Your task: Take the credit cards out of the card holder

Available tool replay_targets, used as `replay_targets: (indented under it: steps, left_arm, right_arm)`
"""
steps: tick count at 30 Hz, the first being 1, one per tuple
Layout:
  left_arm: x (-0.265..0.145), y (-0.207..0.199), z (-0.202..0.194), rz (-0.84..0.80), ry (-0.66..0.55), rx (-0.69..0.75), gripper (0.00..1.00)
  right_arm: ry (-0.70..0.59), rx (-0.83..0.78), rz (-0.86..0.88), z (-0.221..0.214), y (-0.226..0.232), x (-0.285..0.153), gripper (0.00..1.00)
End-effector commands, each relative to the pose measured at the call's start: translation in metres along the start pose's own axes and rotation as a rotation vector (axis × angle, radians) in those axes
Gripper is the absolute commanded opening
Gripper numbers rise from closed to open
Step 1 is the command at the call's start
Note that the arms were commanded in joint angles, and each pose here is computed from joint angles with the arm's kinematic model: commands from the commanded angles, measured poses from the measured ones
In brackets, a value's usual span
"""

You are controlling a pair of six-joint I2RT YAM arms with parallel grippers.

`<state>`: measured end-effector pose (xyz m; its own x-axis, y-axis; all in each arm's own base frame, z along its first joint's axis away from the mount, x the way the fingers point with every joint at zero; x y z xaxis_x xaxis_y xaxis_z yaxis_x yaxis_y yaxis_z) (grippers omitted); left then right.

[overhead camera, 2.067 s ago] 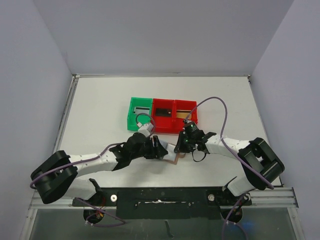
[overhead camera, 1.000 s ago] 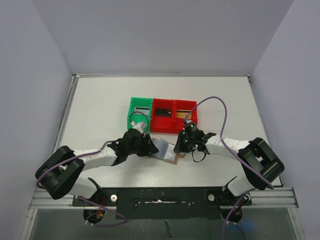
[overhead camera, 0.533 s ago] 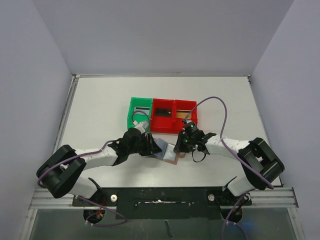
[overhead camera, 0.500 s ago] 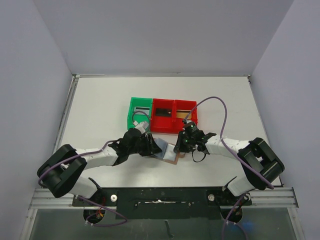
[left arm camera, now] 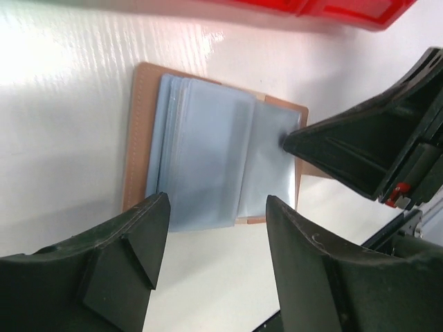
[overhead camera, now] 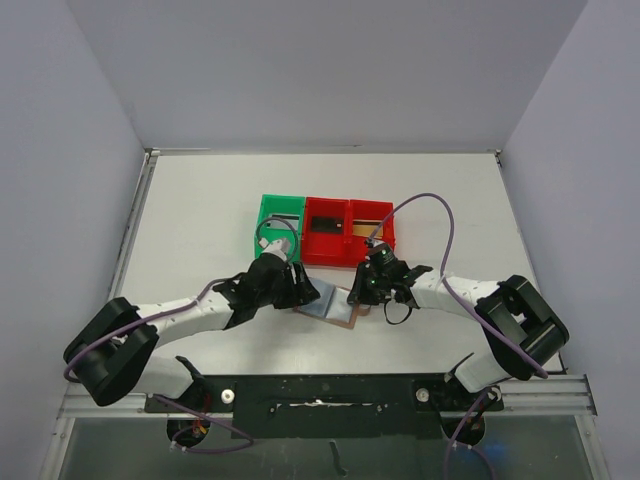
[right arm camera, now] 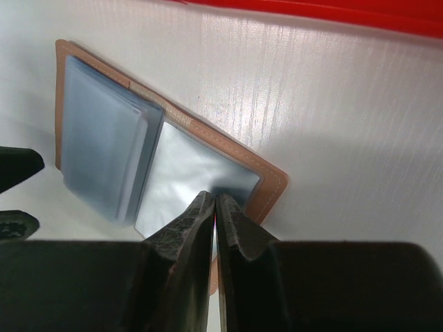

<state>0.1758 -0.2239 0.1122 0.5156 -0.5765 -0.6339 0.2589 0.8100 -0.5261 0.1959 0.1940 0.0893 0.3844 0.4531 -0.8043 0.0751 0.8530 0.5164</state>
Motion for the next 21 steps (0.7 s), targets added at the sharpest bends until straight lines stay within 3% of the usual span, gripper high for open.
replay_targets:
  steps: [1, 13, 21]
  left_arm:
    - [-0.007, -0.008, 0.022, 0.056, -0.079, 0.033, 0.57]
    - [0.014, -0.015, 0.01, -0.015, 0.018, 0.061, 0.52]
    - [0.015, -0.028, 0.008, -0.003, 0.014, 0.091, 0.49]
  right_arm:
    - [-0.008, -0.006, 0.0, -0.002, -0.001, 0.001, 0.09]
    - [-0.008, -0.003, 0.0, -0.002, -0.001, 0.002, 0.09]
    - [-0.007, -0.002, 0.0, -0.003, -0.002, 0.002, 0.09]
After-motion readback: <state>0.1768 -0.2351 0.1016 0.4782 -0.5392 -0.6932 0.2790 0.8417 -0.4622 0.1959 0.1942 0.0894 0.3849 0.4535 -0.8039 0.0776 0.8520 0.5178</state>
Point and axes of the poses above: each gripper's point midway between its finger pads, its own x axis out along the fingers, its own y axis along the line the jaws close on, z = x × y, the point moved 9 cm from there along -x, back along the fingers, and after that the axes turned 10 degrees about x, right-handed, at the moved point
